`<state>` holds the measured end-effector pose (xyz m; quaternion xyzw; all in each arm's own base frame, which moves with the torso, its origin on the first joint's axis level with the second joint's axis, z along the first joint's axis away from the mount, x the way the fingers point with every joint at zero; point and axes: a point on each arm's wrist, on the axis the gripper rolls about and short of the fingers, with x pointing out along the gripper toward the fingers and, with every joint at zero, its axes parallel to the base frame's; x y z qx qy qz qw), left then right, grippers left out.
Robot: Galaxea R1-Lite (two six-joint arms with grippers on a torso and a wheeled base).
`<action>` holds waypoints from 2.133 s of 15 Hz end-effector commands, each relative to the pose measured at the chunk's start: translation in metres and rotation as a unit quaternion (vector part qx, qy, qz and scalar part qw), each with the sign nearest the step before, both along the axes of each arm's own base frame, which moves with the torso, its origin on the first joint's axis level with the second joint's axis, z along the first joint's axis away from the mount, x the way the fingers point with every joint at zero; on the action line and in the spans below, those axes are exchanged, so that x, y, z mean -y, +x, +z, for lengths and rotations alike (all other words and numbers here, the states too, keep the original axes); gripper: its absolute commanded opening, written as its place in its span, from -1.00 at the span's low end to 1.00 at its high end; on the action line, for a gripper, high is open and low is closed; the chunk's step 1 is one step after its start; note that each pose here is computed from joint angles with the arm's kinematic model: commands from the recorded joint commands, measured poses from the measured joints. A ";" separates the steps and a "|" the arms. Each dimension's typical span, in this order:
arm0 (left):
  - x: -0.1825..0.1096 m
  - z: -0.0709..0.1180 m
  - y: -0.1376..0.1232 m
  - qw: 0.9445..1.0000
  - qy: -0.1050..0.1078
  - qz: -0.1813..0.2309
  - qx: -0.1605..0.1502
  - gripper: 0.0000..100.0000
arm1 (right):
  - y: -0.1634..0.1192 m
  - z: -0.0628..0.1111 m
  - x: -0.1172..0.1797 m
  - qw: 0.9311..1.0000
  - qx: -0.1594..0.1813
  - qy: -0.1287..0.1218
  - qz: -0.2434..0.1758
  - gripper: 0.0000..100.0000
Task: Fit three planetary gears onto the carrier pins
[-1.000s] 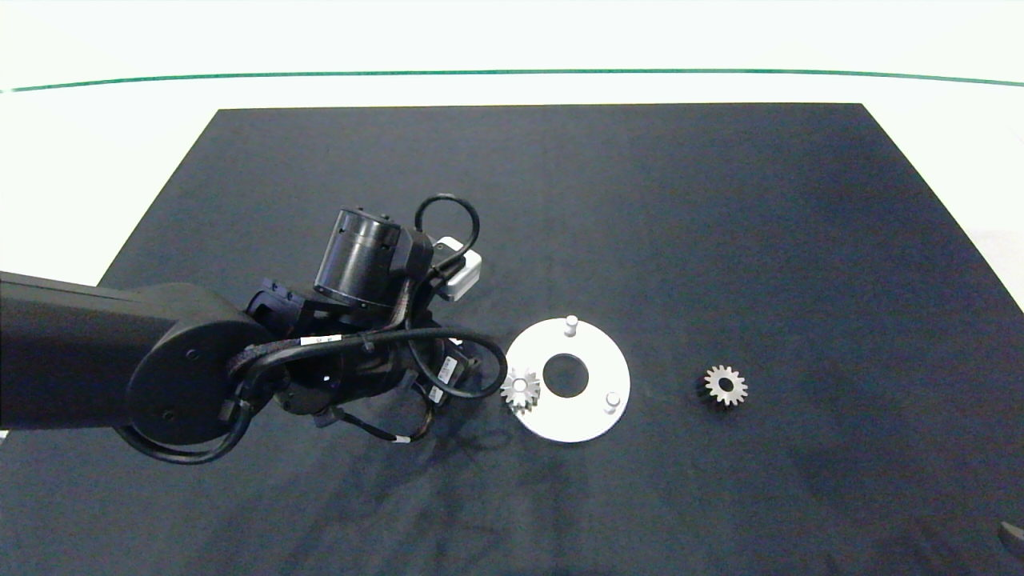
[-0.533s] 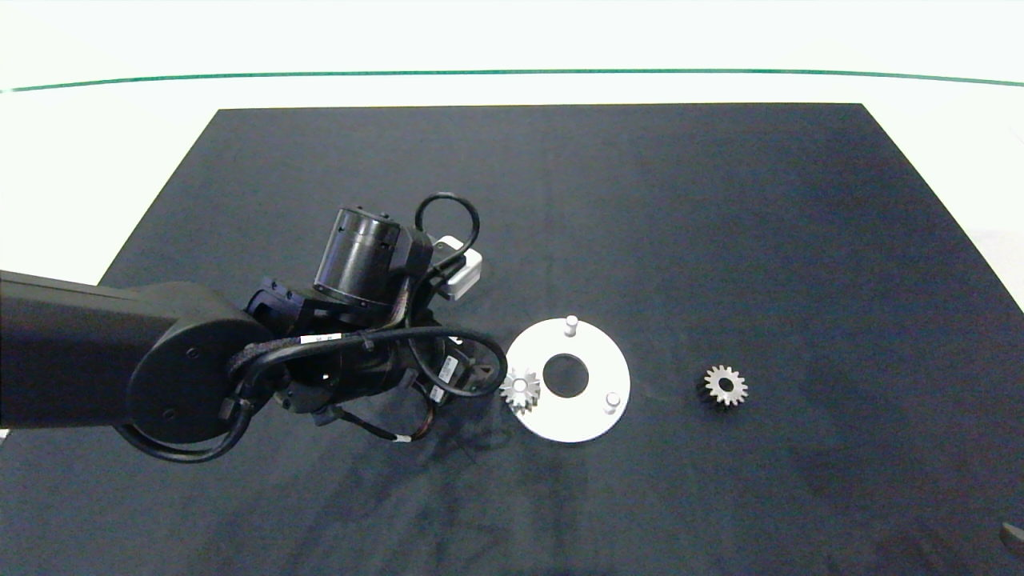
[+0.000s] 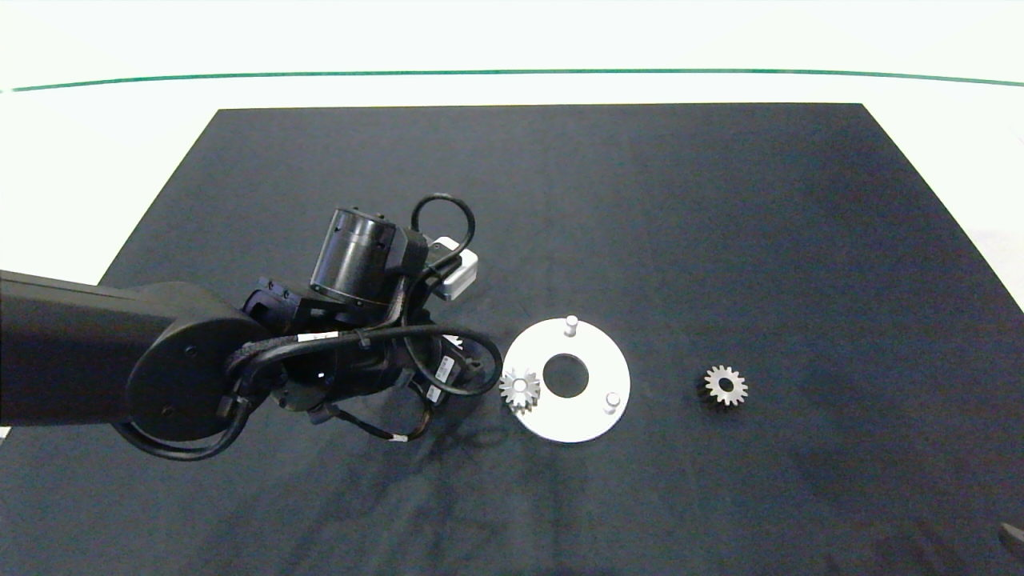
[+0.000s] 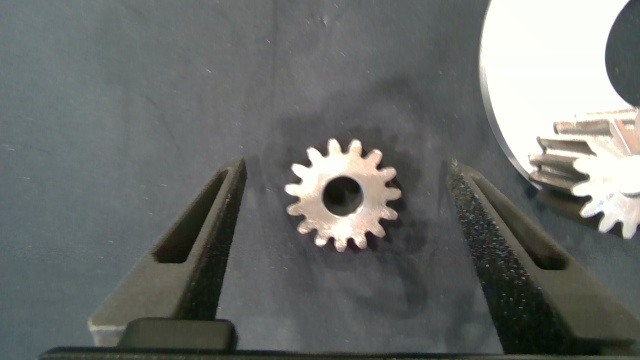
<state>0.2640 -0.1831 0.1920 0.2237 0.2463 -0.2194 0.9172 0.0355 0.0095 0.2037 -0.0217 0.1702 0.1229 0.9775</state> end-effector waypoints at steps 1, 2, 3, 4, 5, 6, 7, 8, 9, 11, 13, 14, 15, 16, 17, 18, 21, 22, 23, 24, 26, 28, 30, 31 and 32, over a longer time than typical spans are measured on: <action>0.000 -0.001 -0.001 1.000 0.001 -0.003 -0.001 0.56 | 0.000 -0.001 0.000 1.000 -0.002 -0.001 0.000 1.00; 0.000 0.001 -0.001 1.000 -0.001 -0.002 0.002 0.53 | 0.000 0.000 0.000 1.000 0.000 0.000 0.000 1.00; 0.000 0.002 -0.001 1.000 -0.001 -0.003 0.003 0.47 | 0.000 0.000 0.000 1.000 -0.001 0.000 0.000 1.00; 0.000 0.002 -0.001 1.000 -0.001 -0.002 0.003 0.44 | 0.000 0.000 0.000 1.000 0.000 0.000 0.000 1.00; 0.000 0.002 -0.001 1.000 -0.002 -0.002 0.002 0.41 | 0.000 0.000 0.000 1.000 0.000 0.000 0.000 1.00; 0.000 0.002 -0.001 1.000 -0.002 -0.002 0.002 0.35 | 0.000 0.000 0.000 1.000 0.000 0.000 0.000 1.00; 0.000 0.002 -0.001 1.000 -0.002 -0.002 0.002 0.32 | 0.000 0.000 0.000 1.000 -0.001 0.000 0.000 1.00; 0.000 0.001 -0.001 1.000 0.000 -0.002 0.001 0.29 | 0.000 0.000 0.000 1.000 -0.001 0.000 0.000 1.00; 0.000 0.001 -0.001 1.000 -0.001 -0.002 0.001 0.23 | 0.000 0.000 0.000 1.000 -0.001 0.000 0.000 1.00; 0.000 0.000 -0.001 1.000 0.000 -0.002 0.000 0.17 | 0.000 0.000 0.000 1.000 -0.001 0.000 0.000 1.00; -0.001 -0.003 -0.002 1.000 0.002 -0.004 -0.005 0.08 | 0.000 0.000 0.000 1.000 0.000 0.000 0.000 1.00; 0.000 -0.002 -0.002 1.000 0.002 -0.004 -0.005 0.05 | 0.000 0.000 0.000 1.000 0.000 0.000 0.000 1.00; 0.000 -0.002 -0.002 1.000 0.002 -0.004 -0.005 -0.01 | 0.000 0.000 0.000 1.000 0.000 0.000 0.000 1.00; 0.000 -0.002 -0.002 1.000 0.001 -0.004 -0.004 -0.04 | 0.000 0.000 0.000 1.000 -0.001 0.000 0.000 1.00; 0.000 -0.002 -0.002 1.000 0.001 -0.004 -0.003 -0.07 | 0.000 0.000 0.000 1.000 -0.001 0.000 0.000 1.00; 0.000 -0.001 -0.002 1.000 0.000 -0.004 -0.003 -0.13 | 0.000 0.000 0.000 1.000 0.000 0.000 0.000 1.00; 0.000 -0.002 -0.002 1.000 -0.001 -0.004 -0.001 -0.25 | 0.000 0.000 0.000 1.000 0.000 0.000 0.000 1.00; 0.000 -0.002 -0.001 1.000 -0.001 -0.004 0.000 -0.28 | 0.000 -0.001 0.000 1.000 -0.001 0.000 0.000 1.00; 0.000 -0.002 -0.001 1.000 -0.002 -0.004 0.001 -0.34 | 0.000 0.000 0.000 1.000 0.000 0.000 0.000 1.00; 0.000 -0.002 -0.001 1.000 -0.002 -0.004 0.001 -0.37 | 0.000 0.000 0.000 1.000 0.000 0.000 0.000 1.00; 0.000 -0.002 -0.001 1.000 -0.001 -0.004 0.000 -0.46 | 0.000 0.000 0.000 1.000 -0.001 0.000 0.000 1.00; 0.000 -0.002 -0.002 1.000 -0.002 -0.004 0.001 -0.52 | 0.000 -0.001 0.000 1.000 -0.001 0.000 0.000 1.00; 0.000 -0.002 -0.002 1.000 -0.002 -0.004 0.001 -0.61 | -0.001 0.000 0.000 1.000 0.000 0.001 0.000 1.00; 0.000 -0.002 -0.002 1.000 -0.002 -0.004 0.000 -0.64 | -0.001 0.000 0.000 1.000 0.000 0.001 0.000 1.00; 0.000 -0.002 -0.002 1.000 -0.002 -0.004 0.000 -0.70 | -0.001 0.000 0.000 1.000 0.000 0.001 0.000 1.00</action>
